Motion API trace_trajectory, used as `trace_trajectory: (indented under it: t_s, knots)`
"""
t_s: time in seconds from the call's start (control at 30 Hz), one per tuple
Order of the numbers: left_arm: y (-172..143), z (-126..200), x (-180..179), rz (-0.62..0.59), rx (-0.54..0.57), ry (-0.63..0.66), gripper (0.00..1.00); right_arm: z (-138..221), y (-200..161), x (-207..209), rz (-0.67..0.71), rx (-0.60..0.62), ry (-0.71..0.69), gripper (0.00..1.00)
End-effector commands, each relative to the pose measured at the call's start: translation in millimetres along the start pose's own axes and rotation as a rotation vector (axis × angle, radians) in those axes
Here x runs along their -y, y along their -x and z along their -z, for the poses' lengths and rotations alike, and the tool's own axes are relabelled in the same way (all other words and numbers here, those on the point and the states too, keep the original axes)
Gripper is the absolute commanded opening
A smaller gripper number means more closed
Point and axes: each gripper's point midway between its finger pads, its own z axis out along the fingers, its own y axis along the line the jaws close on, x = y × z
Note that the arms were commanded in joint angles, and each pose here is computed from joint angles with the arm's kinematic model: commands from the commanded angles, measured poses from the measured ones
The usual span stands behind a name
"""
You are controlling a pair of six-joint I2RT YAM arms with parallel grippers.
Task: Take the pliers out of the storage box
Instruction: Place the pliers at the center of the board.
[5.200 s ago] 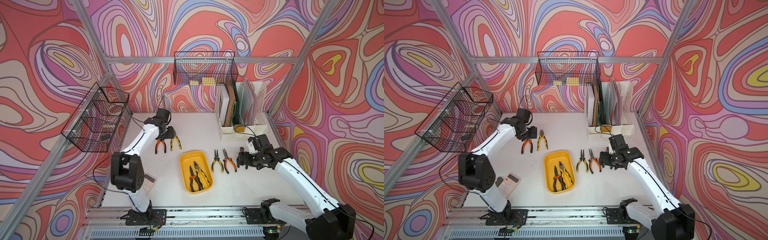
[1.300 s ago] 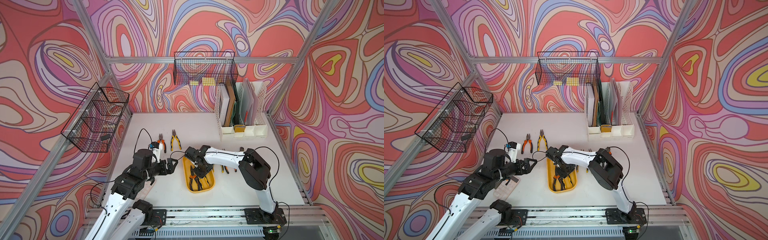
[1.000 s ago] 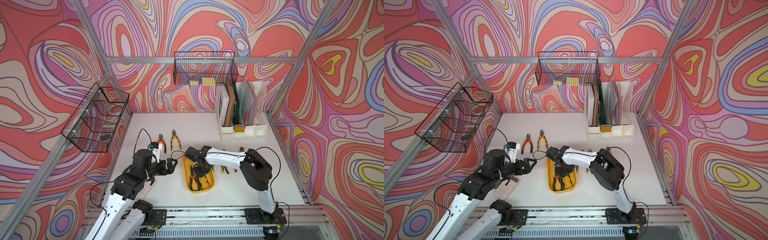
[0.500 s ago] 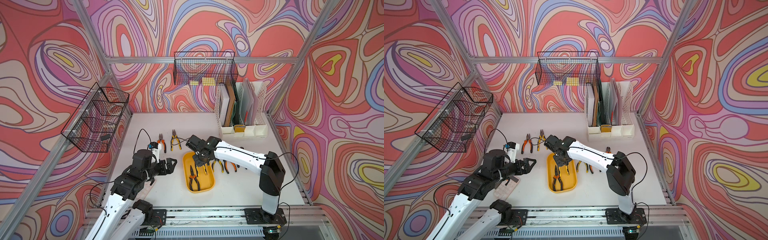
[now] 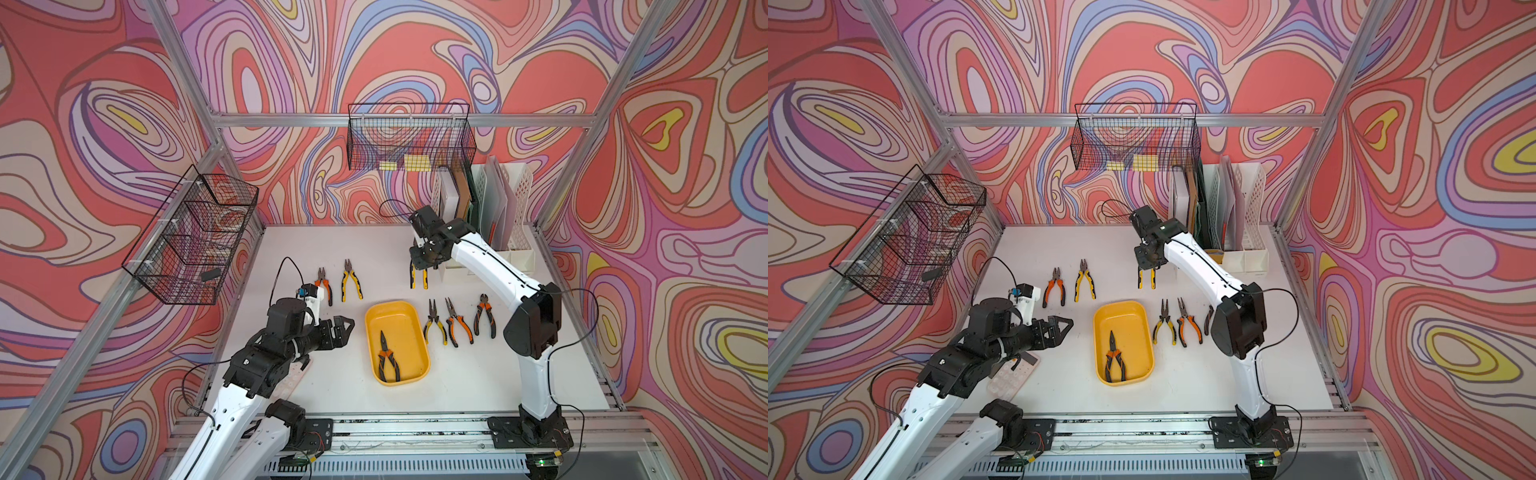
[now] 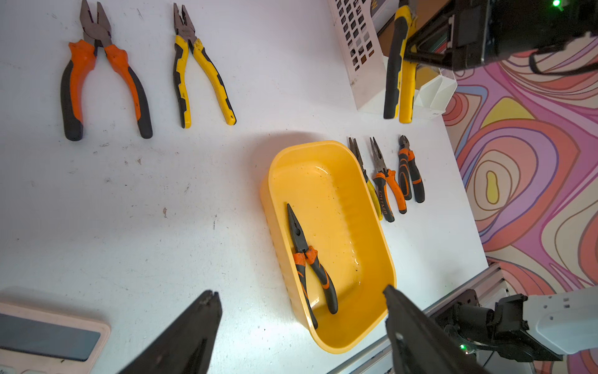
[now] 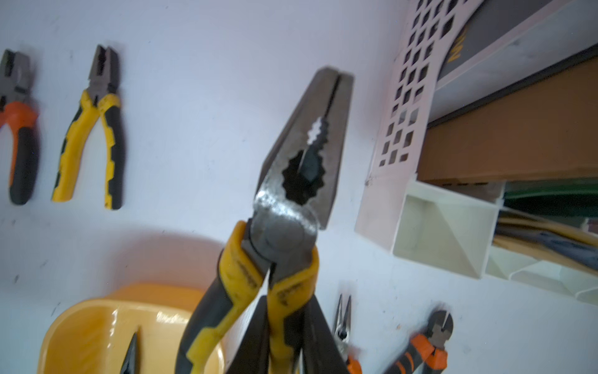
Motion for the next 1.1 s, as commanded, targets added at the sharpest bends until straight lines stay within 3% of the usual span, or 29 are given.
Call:
trace_trajectory:
  t_s: [0.0,0.4,0.8,0.9,1.0,1.07]
  knots:
    - [-5,-4,-1,0.005,-0.027,-0.003,0.85,-15,16,2,0.067,0.021,0.019,0.06]
    - [-9,-7,-1,0.009,-0.057,0.001,0.85,-123,19,-14,0.057,-0.002,0.072,0.06]
    - [-9,-12,-1,-0.002,-0.092,0.009,0.85,-158,38,-3,0.048,0.065,-0.024,0.11]
    - [-10,-13,-1,0.001,-0.095,0.011,0.85,-166,39,2,0.048,0.062,-0.045,0.23]
    - [-9,-12,-1,0.001,-0.090,0.012,0.84,-169,36,6,0.047,0.055,-0.057,0.49]
    - [-10,-12,-2,0.003,-0.089,0.014,0.84,-168,36,8,0.043,0.054,-0.065,0.61]
